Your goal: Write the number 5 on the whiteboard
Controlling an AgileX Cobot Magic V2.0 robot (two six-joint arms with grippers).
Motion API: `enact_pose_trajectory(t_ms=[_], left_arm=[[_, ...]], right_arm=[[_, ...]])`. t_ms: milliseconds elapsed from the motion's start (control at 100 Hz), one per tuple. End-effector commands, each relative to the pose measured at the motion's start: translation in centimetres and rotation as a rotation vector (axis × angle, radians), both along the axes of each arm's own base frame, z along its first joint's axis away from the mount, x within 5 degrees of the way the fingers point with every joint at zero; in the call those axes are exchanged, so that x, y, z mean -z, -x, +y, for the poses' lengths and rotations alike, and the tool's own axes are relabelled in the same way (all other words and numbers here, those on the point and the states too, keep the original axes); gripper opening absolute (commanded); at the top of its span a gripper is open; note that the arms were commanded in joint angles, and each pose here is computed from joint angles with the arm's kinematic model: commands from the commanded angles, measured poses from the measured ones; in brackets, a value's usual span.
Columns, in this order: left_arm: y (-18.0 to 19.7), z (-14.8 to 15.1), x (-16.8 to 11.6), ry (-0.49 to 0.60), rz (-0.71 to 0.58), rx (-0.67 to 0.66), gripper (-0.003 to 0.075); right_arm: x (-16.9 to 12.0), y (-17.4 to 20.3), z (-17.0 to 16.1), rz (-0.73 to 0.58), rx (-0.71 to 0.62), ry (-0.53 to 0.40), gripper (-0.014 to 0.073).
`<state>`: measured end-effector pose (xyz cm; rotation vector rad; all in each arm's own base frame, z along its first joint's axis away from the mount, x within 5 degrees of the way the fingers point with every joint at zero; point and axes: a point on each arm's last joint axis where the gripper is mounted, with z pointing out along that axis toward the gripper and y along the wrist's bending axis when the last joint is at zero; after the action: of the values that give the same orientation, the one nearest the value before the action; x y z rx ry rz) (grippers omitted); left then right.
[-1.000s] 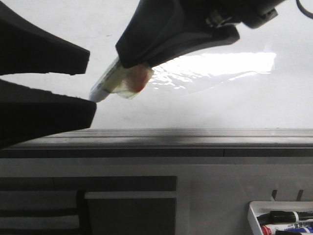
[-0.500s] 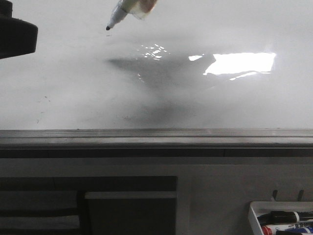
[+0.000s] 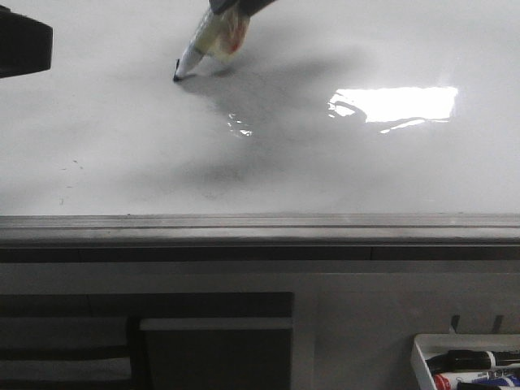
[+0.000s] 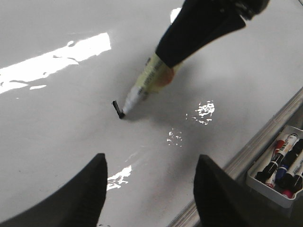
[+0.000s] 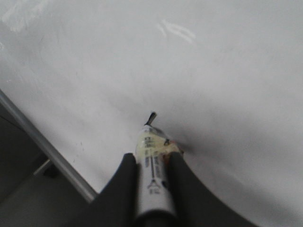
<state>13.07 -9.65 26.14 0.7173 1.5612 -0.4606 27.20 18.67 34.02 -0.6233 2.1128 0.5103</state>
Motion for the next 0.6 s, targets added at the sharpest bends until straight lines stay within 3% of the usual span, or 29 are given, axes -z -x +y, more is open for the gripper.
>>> enact_pose_trajectory(t_ms=[0, 360, 460, 590], left_arm=[[-0.1, -0.3, -1.3, 0.078, -0.032, 0.021, 0.0366], [-0.1, -0.3, -1.3, 0.078, -0.032, 0.021, 0.0366], [-0.1, -0.3, -1.3, 0.078, -0.032, 0.021, 0.0366], [-0.1, -0.3, -1.3, 0.078, -0.032, 0.021, 0.0366]], right_arm=[[-0.1, 0.3, -0.5, -0.04, 0.014, -0.016, -0.0059], [-0.1, 1.8, -2.5, -0.027, 0.036, -0.001, -0.0041], [1.3, 2.3, -1.5, 0.003, 0.005, 0.008, -0.0041], [0.8, 2.0, 0.8, -0.074, -0.026, -0.036, -0.0041]])
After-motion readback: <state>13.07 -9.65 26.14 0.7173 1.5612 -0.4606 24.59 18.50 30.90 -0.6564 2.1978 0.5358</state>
